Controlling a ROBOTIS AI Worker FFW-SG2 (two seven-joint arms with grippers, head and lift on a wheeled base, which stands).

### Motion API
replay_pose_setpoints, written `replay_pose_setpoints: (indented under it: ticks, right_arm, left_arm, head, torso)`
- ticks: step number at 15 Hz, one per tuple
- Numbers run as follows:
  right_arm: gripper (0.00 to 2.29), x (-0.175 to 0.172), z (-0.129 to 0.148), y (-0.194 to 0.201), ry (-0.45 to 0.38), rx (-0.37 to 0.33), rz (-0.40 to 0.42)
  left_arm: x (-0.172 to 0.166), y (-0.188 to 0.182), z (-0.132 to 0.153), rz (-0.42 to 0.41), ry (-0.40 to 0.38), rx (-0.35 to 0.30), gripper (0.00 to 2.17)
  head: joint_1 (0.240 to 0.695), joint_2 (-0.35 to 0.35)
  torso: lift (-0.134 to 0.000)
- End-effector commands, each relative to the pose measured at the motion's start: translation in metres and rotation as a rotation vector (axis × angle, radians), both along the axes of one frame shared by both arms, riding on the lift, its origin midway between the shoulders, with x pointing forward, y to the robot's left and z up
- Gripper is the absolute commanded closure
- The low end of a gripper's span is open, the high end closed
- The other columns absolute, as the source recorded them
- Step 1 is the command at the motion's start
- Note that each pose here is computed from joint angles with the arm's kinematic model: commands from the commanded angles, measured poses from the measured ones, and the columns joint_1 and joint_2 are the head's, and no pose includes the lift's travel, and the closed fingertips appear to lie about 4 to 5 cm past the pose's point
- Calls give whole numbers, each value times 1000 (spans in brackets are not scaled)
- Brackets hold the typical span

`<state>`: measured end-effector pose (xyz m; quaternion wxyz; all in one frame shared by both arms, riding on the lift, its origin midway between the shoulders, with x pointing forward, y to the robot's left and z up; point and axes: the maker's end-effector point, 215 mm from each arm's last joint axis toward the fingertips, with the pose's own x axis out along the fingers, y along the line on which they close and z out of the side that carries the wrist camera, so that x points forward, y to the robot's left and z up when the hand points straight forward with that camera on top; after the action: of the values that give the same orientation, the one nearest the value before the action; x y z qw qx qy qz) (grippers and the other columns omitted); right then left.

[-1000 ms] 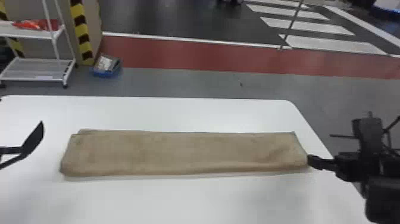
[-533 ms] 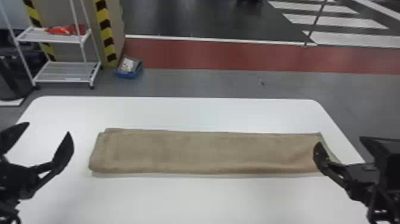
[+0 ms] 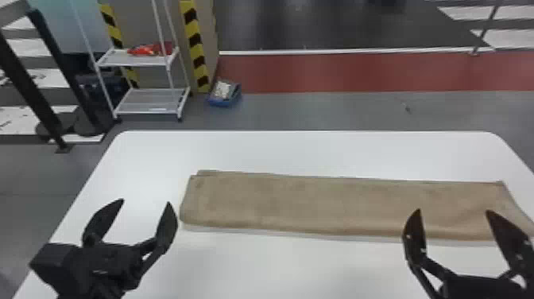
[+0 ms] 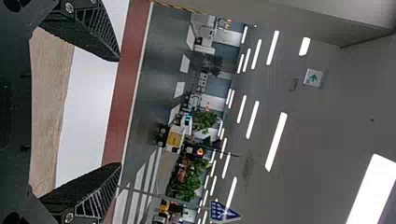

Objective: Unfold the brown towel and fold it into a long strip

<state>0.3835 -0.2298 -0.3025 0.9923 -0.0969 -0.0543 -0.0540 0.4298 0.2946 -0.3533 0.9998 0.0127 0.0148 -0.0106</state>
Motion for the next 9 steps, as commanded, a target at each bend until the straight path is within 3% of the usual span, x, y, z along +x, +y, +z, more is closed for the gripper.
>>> replay_pose_setpoints:
  ticks: [1,6,9]
  right_arm:
    - [90,-5,-14,7,11,34,-10]
    - [90,-8,-20,-13,26,116,-46]
    - [90,-7,-21,2,35,186,34]
  left_arm:
    - [-14,-10,-1,16,19,76,80]
    - [-26,18,-14,77,67,46,80]
    - [-29,23,-18,87,75,38,80]
  head:
    - [695,86]
    - [695,86]
    - [695,109]
  torso:
    - [-123]
    - [-123]
    - [-123]
